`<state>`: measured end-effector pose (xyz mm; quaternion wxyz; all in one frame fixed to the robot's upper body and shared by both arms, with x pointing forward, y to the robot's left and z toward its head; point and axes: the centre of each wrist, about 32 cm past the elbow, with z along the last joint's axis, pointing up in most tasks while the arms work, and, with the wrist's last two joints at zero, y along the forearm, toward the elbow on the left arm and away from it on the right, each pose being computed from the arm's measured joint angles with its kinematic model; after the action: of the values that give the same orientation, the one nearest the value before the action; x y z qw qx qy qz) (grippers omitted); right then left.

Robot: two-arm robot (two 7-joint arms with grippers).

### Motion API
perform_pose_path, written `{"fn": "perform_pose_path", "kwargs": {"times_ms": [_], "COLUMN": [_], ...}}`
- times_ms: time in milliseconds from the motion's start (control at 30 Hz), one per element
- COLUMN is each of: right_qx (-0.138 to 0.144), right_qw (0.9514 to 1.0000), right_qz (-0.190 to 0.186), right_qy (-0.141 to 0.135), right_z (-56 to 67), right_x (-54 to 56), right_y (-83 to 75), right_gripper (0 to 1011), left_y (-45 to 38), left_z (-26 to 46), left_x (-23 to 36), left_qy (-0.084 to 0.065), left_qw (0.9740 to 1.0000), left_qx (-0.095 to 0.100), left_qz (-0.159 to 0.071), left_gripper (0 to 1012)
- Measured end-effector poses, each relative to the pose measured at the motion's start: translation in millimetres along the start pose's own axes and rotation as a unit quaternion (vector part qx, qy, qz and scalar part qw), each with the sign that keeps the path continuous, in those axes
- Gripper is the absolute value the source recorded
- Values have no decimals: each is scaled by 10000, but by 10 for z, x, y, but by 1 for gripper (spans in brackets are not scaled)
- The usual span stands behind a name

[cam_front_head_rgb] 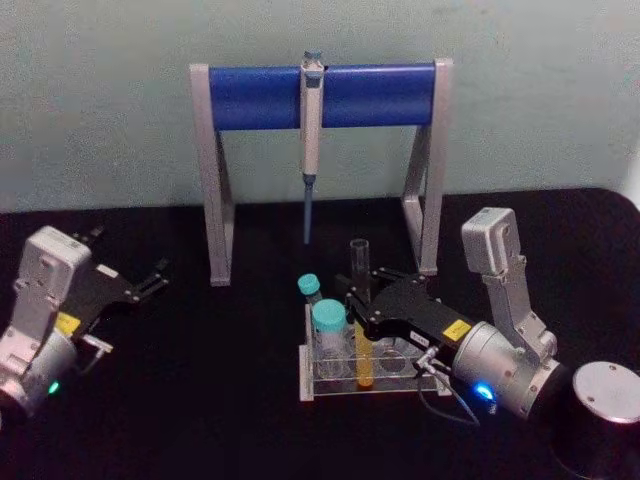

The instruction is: Pick up the test tube from the test tube rack, shake it, then place it back into the test tube rack.

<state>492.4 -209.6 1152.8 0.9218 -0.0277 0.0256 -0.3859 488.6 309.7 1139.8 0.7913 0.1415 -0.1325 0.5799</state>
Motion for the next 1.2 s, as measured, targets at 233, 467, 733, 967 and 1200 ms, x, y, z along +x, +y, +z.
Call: {"fn": "perform_pose_path", "kwargs": {"times_ms": [233, 467, 733, 967, 1200], "right_qx": [81, 261, 461, 569, 683], "right_qw": [10000, 9995, 9986, 9979, 9970], "right_qz": [50, 149, 218, 239, 247], "right_qy": [-9, -98, -150, -179, -270], "right_z": [-16, -52, -119, -131, -55], "right_x": [-3, -22, -48, -64, -79], "right_y": [-6, -36, -85, -111, -145], "right_gripper": [235, 235, 235, 235, 235], "left_y": [0, 0, 0, 0, 0], "left_z": [0, 0, 0, 0, 0], "left_x": [0, 0, 0, 0, 0], "left_qy": [0, 0, 0, 0, 0], "left_qw": [10000, 10000, 10000, 10000, 10000], "left_qx": [1, 0, 0, 0, 0], "left_qz": [0, 0, 0, 0, 0], "left_gripper": [1001, 1001, 1001, 1001, 1001]}}
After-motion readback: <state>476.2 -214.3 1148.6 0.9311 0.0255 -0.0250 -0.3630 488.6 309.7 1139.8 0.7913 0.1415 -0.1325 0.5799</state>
